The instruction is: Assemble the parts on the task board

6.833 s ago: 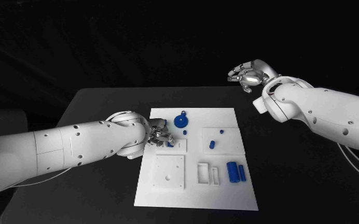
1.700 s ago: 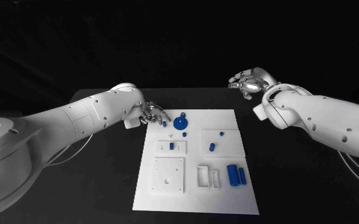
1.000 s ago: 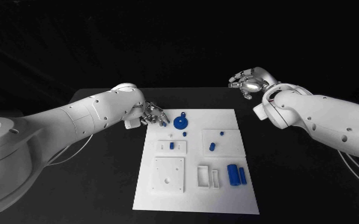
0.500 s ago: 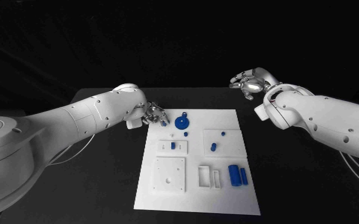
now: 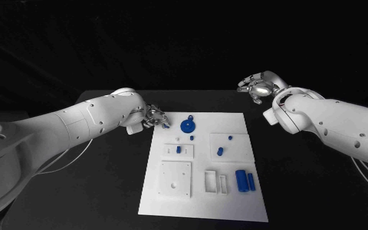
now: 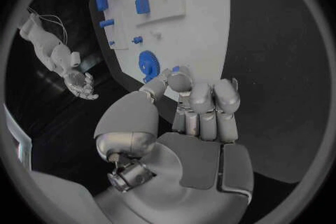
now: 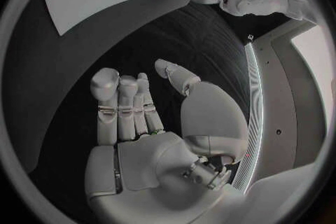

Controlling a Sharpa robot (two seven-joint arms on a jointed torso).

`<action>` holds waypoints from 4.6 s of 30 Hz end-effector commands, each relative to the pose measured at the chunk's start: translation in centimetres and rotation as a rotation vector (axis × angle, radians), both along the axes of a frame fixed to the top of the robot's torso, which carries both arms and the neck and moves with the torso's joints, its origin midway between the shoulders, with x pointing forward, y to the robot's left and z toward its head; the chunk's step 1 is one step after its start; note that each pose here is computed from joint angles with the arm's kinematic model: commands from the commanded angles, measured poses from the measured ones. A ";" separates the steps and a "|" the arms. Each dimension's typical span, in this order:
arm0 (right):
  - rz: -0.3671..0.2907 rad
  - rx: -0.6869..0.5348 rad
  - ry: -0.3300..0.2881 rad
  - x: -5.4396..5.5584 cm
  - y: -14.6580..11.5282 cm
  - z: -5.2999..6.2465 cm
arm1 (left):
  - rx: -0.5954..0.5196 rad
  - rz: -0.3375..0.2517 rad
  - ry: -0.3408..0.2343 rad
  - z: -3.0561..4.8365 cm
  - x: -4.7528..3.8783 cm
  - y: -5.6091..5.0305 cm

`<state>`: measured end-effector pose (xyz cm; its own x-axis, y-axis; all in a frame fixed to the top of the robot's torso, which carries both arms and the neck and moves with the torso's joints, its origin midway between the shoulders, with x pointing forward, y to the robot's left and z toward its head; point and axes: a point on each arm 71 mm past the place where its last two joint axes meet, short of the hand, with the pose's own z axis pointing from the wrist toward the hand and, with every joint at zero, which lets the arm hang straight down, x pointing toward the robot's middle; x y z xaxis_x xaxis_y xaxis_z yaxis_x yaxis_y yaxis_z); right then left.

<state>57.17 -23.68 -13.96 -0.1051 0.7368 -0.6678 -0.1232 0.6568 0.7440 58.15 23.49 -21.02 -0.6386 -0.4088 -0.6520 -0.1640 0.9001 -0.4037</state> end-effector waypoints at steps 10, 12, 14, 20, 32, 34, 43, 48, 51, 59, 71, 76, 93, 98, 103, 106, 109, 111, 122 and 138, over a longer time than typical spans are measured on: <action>0.008 -0.003 0.009 0.0 -0.2 -0.1 | -0.072 0.026 -0.059 0.63 -1.59 0.0; 0.008 -0.003 0.008 -0.1 -0.2 -0.1 | -0.076 0.021 -0.061 0.73 -2.05 -0.1; 0.007 -0.003 0.009 -0.1 -0.2 -0.1 | -0.079 0.016 -0.060 0.81 -2.63 -0.1; 0.005 -0.003 0.009 -0.1 -0.3 -0.1 | -0.056 -0.033 -0.077 1.06 -4.28 -0.5; 0.007 -0.007 0.012 -0.1 -0.4 -0.2 | 0.017 -0.126 -0.114 0.93 -6.55 -2.1; 0.007 -0.007 0.012 -0.1 -0.4 -0.3 | 0.032 -0.139 -0.110 0.63 -6.96 -2.2; 0.005 -0.005 0.003 -0.2 -0.4 -0.2 | 0.078 -0.160 -0.082 -0.54 -8.07 -2.1; 0.008 -0.005 0.005 -0.2 -0.3 -0.3 | 0.084 -0.163 -0.069 -1.00 -8.43 -1.9; 0.007 -0.005 0.006 -0.2 -0.3 -0.4 | 0.091 -0.168 -0.070 -1.33 -8.64 -2.0; 0.005 -0.006 0.009 -0.2 -0.4 -0.5 | 0.091 -0.177 -0.059 -1.79 -8.94 -2.1; 0.005 -0.006 0.015 -0.3 -0.4 -0.9 | 0.104 -0.190 -0.049 -1.95 -9.05 -2.1; 0.004 -0.006 0.015 -0.3 -0.5 -0.9 | 0.107 -0.198 -0.043 -2.00 -9.09 -2.2; 0.002 -0.008 0.018 -0.3 -0.6 -0.9 | 0.109 -0.210 -0.035 -2.04 -9.19 -2.3; 0.001 -0.008 0.019 -0.3 -0.6 -1.0 | 0.110 -0.214 -0.032 -2.06 -9.21 -2.3; 0.000 -0.008 0.018 -0.3 -0.7 -1.0 | 0.112 -0.217 -0.028 -2.08 -9.21 -2.2; 0.001 -0.008 0.019 -0.3 -0.7 -1.0 | 0.115 -0.220 -0.025 -2.10 -9.21 -2.2; 0.001 -0.008 0.019 -0.3 -0.7 -1.0 | 0.118 -0.223 -0.019 -2.15 -9.21 -2.2; 0.001 -0.008 0.019 -0.3 -0.6 -1.0 | 0.122 -0.224 -0.014 -2.18 -9.19 -2.1; 0.002 -0.007 0.019 -0.3 -0.6 -1.0 | 0.144 -0.233 0.000 -2.36 -8.84 -2.3; 0.003 -0.007 0.022 -0.3 -0.4 -1.2 | 0.169 -0.281 0.013 -2.44 -8.74 -3.8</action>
